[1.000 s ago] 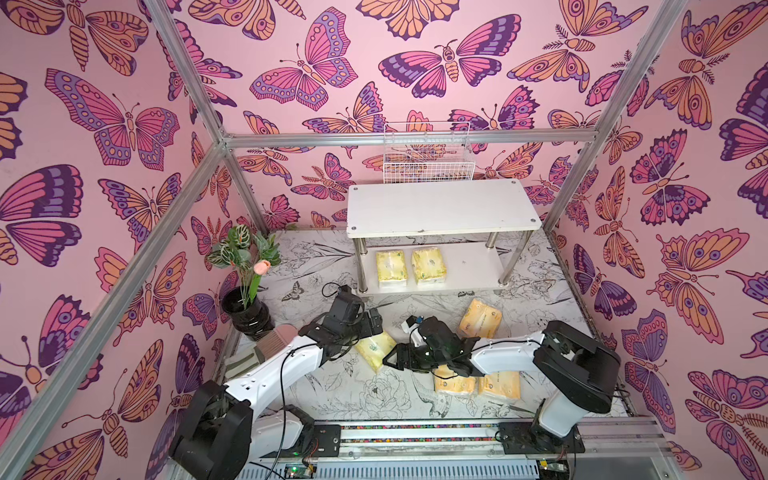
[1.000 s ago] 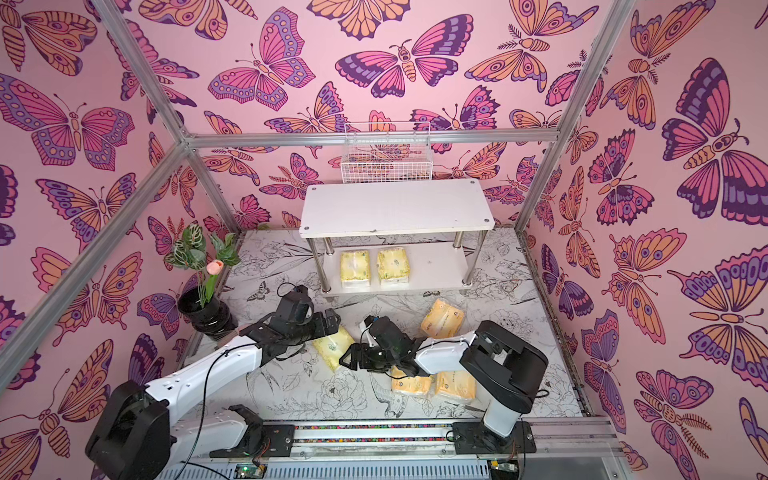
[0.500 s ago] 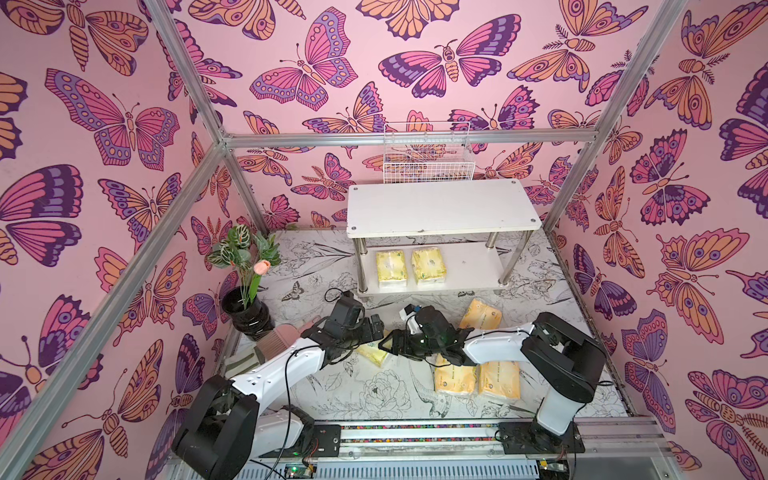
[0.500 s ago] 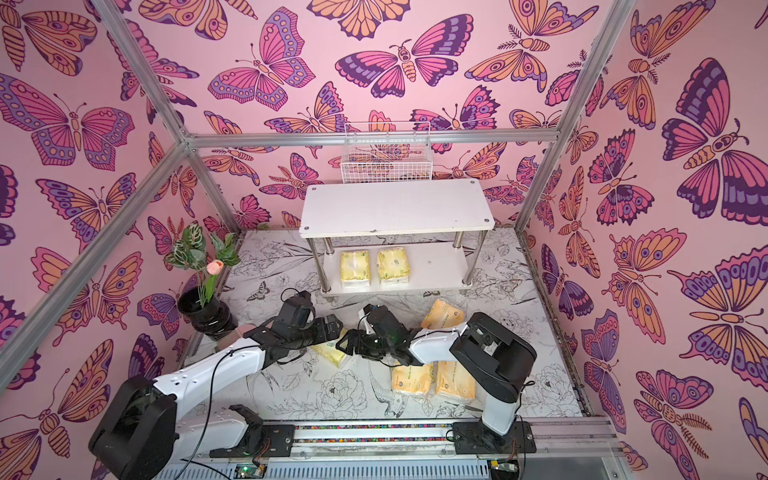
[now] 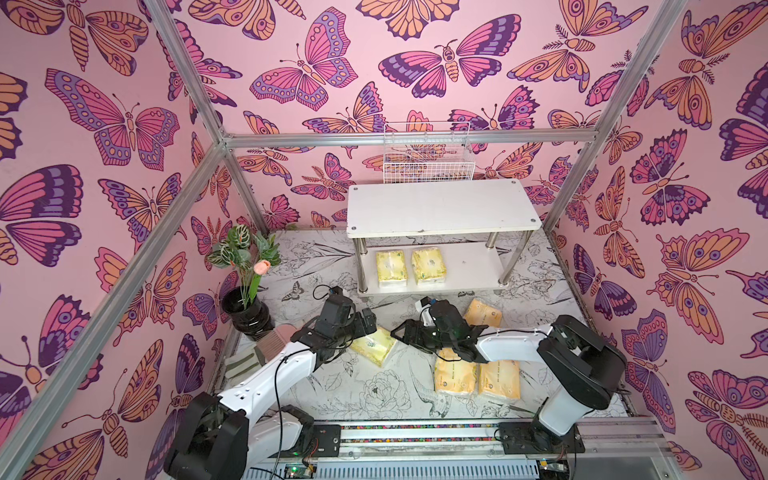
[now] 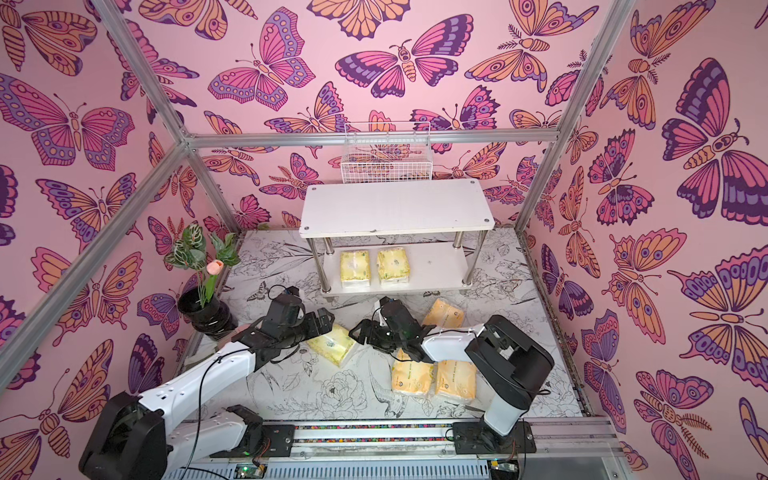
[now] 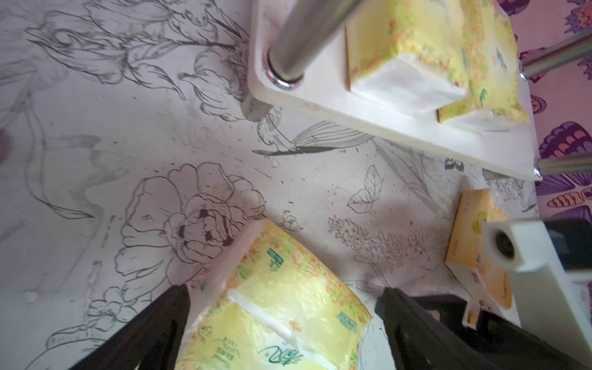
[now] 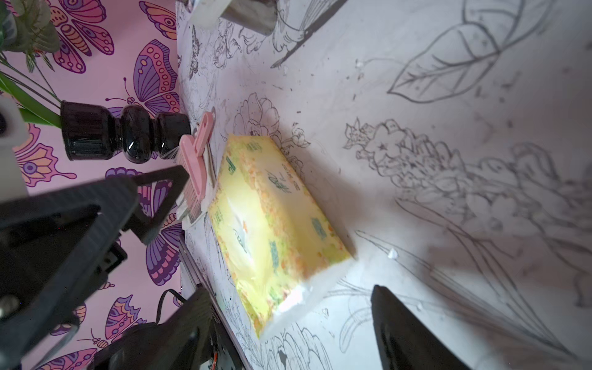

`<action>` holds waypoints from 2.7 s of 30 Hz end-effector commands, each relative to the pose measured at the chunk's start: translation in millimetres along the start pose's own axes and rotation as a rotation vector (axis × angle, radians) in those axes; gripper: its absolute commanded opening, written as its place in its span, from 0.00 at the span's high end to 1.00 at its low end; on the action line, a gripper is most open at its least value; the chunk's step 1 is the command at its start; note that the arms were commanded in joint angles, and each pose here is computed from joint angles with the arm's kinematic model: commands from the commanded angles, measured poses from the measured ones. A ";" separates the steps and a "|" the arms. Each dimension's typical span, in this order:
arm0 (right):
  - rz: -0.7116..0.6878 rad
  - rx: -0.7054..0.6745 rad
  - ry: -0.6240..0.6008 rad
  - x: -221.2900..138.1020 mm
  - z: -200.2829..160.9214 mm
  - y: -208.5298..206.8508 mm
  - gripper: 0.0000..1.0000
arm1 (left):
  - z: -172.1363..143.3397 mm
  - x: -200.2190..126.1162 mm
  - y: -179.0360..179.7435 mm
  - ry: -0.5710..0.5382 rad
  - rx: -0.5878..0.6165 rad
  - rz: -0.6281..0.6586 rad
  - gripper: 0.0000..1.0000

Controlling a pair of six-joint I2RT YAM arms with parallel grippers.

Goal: Place the tissue boxes on the shelf by color
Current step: Pick up the box of tissues from the center of the board.

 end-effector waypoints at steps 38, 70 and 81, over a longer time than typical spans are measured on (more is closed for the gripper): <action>-0.031 0.088 0.002 15.1 -27.5 -8.1 0.35 | -59.2 40.9 20.9 0.251 -0.107 -0.014 0.00; -0.073 0.260 -0.371 -89.8 0.8 -5.5 1.00 | 12.7 -58.4 -28.2 -0.094 -0.058 -0.002 0.00; -0.204 0.403 -0.774 -170.2 15.1 -23.5 1.00 | 20.3 -66.0 -38.1 -0.099 -0.047 -0.015 0.00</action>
Point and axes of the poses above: each gripper's point midway between its finger pads, its own x axis out along the fingers, its own y axis along the line the jaws close on, z = x × y, the point moved 9 cm from there along -x, back along the fingers, and after that the axes turned 9 degrees about -x, right-handed, at the moved point
